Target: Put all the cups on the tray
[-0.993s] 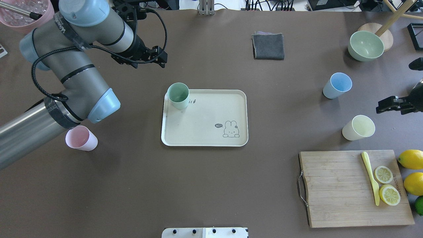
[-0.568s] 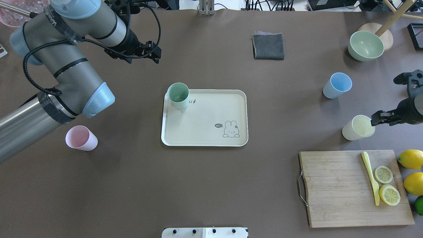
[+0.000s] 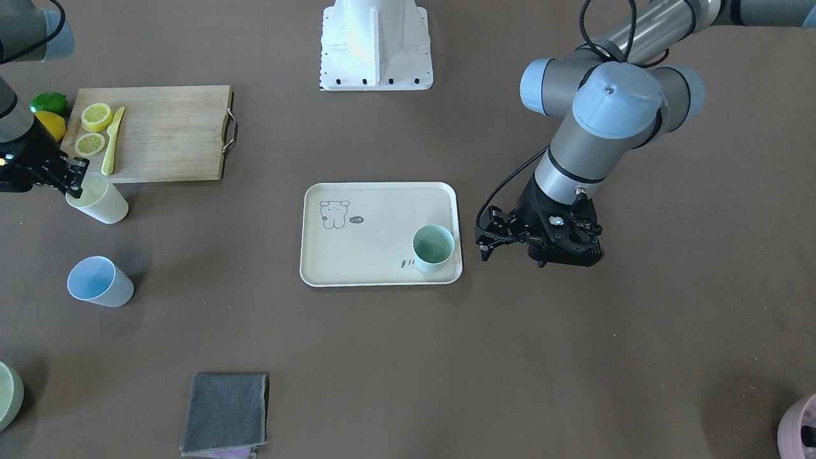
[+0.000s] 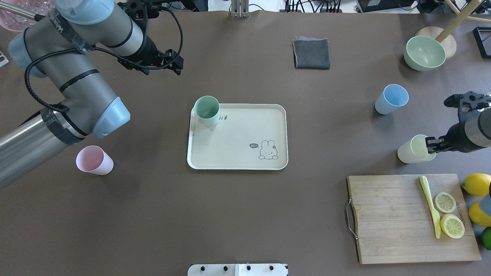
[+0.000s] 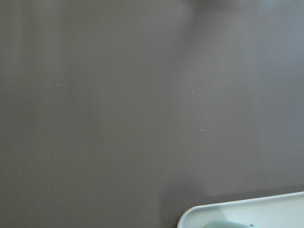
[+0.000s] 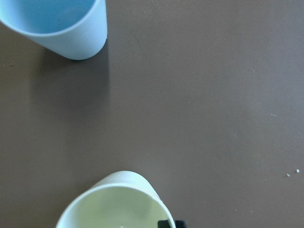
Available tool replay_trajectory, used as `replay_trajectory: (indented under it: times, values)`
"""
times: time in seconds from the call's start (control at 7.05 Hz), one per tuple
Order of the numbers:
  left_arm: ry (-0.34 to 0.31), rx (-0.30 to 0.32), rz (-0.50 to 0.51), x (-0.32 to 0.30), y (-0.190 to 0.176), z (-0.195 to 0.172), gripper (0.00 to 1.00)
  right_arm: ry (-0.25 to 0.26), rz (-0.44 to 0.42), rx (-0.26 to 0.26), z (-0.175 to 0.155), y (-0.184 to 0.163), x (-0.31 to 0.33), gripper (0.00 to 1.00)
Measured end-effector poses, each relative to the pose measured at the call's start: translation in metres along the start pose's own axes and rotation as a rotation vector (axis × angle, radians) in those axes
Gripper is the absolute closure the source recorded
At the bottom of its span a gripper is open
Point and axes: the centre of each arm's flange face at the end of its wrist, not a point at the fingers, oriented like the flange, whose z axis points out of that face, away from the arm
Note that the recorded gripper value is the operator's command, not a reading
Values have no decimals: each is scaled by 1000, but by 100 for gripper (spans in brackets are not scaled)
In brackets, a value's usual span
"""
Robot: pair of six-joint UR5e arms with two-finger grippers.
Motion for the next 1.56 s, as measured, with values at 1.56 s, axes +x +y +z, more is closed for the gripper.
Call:
replay_trajectory:
  times: [1.56]
  values:
    - [-77, -6, 155, -138, -4, -27, 1, -101, 312, 59, -53, 42, -371, 91]
